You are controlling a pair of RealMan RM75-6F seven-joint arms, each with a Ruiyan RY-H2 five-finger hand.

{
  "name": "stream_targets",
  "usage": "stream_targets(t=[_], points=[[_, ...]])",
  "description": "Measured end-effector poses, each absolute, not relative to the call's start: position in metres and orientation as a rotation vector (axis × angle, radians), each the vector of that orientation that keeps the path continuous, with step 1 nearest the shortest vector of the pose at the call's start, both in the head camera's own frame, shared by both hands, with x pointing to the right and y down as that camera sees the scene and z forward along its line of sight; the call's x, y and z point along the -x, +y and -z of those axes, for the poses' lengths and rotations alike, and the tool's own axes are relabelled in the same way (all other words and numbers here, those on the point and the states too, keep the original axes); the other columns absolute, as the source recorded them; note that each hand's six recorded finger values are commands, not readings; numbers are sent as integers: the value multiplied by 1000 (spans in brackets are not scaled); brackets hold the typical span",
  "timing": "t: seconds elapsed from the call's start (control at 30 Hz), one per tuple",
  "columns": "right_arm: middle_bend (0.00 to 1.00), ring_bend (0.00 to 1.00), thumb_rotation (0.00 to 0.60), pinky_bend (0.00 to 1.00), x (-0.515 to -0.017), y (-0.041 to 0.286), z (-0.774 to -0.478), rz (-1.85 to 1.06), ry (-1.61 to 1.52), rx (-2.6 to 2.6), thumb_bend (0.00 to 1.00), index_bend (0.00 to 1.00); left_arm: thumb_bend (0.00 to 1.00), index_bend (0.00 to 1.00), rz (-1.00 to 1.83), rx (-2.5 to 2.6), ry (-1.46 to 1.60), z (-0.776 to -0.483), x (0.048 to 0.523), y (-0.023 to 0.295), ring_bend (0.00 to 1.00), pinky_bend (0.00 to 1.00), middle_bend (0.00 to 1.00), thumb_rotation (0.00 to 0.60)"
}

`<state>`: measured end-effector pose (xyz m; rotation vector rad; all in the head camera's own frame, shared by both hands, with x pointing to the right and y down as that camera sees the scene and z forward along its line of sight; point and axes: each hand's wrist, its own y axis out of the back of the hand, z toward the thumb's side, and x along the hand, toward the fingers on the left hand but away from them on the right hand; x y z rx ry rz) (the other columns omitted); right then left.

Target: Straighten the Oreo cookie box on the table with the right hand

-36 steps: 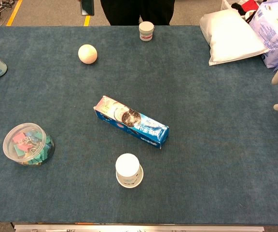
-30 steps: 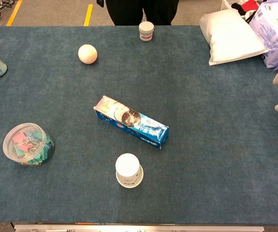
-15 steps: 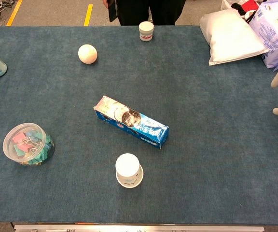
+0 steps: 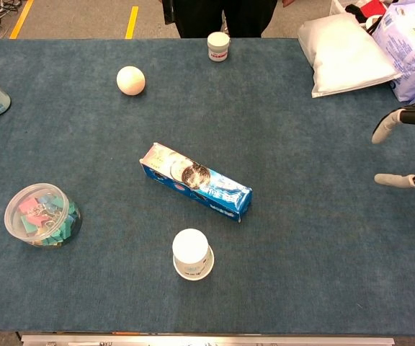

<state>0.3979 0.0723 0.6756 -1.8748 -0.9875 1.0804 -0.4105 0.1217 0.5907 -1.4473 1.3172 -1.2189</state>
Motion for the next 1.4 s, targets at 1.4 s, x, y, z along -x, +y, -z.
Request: stream_targets(t=[1.4], points=[[401,265,600,213,-269,106,-725,-955,-812,2141,0,478,276,680,1204,1444,1345,-584,414,121,376,495,559,600]])
